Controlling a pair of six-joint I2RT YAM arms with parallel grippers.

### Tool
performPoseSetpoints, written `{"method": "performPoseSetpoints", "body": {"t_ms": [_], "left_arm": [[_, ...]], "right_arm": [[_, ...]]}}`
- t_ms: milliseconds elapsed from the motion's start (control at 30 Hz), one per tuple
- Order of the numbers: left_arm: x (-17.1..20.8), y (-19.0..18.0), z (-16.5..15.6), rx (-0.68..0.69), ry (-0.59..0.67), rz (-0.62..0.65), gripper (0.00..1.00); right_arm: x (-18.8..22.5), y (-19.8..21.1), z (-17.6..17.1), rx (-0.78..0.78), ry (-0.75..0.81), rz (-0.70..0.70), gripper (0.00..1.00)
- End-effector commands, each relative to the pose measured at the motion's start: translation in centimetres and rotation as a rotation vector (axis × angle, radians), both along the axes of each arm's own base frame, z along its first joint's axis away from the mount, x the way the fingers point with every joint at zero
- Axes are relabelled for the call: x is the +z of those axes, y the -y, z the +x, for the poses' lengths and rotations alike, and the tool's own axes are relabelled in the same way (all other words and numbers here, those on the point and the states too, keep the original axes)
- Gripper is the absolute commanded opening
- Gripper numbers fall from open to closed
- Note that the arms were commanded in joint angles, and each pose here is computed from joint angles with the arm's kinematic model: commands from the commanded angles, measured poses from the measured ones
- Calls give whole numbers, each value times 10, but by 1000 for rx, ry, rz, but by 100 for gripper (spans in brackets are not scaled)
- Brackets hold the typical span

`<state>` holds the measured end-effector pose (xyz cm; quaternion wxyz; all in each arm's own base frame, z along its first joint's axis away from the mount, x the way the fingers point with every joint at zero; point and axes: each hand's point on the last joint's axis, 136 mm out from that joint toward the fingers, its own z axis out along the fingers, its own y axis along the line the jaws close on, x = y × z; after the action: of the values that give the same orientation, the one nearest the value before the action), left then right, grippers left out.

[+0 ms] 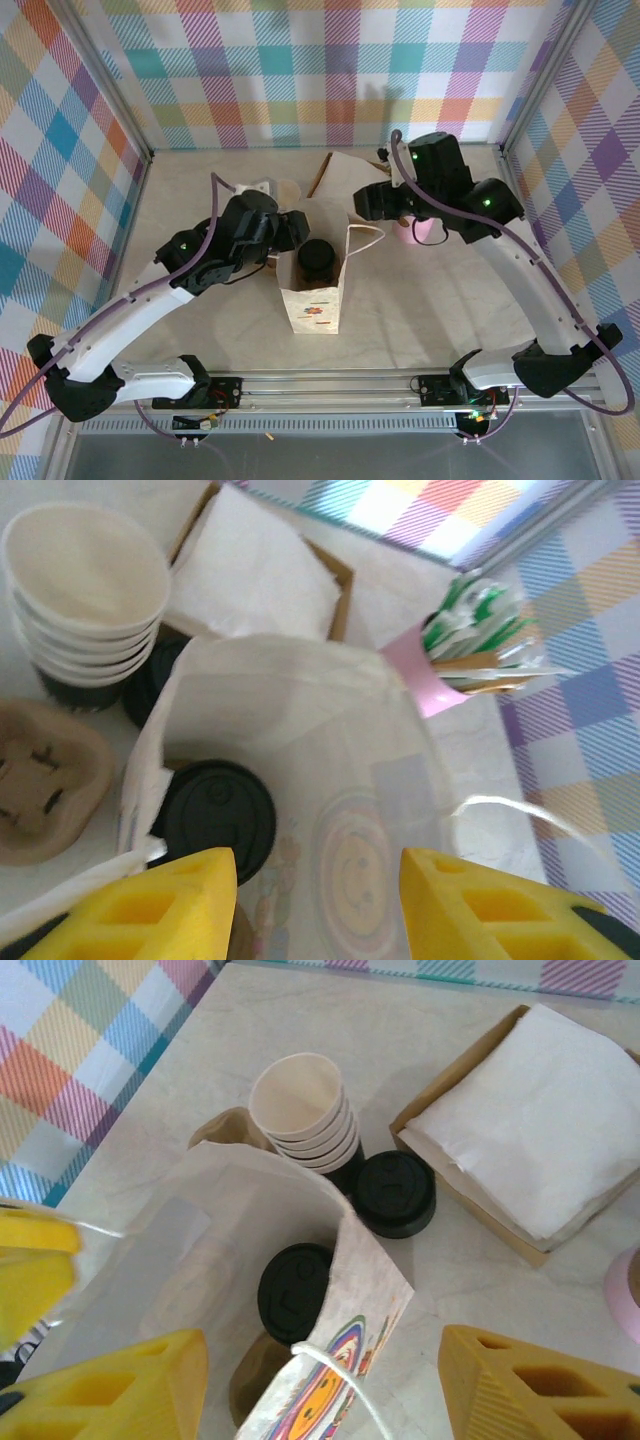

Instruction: Pack the takeout coffee

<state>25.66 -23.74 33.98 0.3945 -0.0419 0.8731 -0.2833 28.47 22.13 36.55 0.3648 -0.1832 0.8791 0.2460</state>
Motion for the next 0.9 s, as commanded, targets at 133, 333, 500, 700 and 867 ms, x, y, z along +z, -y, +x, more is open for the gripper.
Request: {"method": "performPoseSetpoints", "body": {"t_ms": [133,333,500,700,867], "left_arm": [[92,11,3,-106,250,-62,46],[99,-38,37,172,276,108,46],[87,-67,71,264,237,201,46],[87,-105,105,373,214,171,43],[73,-104,118,335,204,187,44]], "right_arm": [[5,51,33,-175,-22,-18,80],[-3,90,63,-285,-10,-26,99],[-24,74,56,-11,108,-86,99],[-39,76,51,165,289,-112,75],[-51,93,56,225,224,-64,58]]}}
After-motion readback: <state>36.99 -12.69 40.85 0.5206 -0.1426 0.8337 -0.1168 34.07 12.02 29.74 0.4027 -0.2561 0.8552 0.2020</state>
